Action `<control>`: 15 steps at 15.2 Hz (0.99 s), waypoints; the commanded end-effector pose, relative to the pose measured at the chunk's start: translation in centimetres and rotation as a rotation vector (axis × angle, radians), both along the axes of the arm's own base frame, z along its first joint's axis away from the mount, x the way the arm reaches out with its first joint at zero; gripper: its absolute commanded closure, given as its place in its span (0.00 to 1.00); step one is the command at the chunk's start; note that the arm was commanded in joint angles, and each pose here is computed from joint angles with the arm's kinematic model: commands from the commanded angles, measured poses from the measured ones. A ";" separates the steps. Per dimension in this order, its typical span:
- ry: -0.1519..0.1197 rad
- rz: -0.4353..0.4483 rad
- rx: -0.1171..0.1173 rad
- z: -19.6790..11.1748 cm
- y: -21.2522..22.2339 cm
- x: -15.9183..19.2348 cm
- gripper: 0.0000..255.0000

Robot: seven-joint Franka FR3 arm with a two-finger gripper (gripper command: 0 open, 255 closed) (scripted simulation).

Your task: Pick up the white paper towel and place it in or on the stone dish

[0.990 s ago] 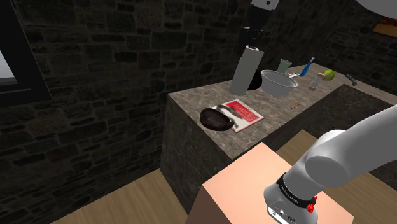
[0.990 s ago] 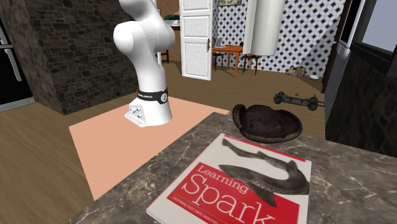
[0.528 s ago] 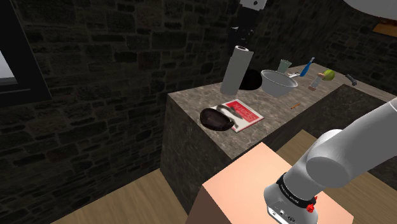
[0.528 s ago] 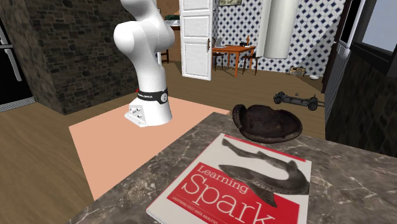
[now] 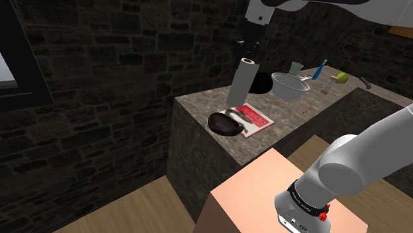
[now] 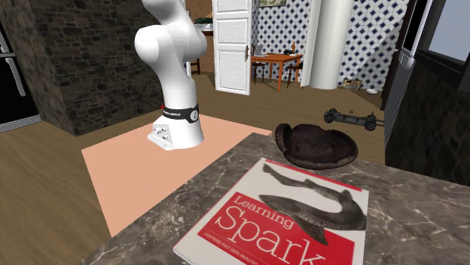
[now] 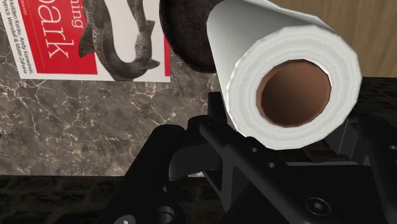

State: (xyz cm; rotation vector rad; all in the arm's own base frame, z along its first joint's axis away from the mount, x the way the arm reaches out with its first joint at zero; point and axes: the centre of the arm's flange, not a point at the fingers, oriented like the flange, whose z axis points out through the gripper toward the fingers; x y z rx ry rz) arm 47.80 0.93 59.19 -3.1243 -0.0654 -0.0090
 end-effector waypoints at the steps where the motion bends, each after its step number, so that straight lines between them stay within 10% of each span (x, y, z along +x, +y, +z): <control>1: 0.000 0.000 0.000 -1.1 0.0 0.0 1.00; 15: 0.000 0.000 0.000 -8.5 0.0 0.0 1.00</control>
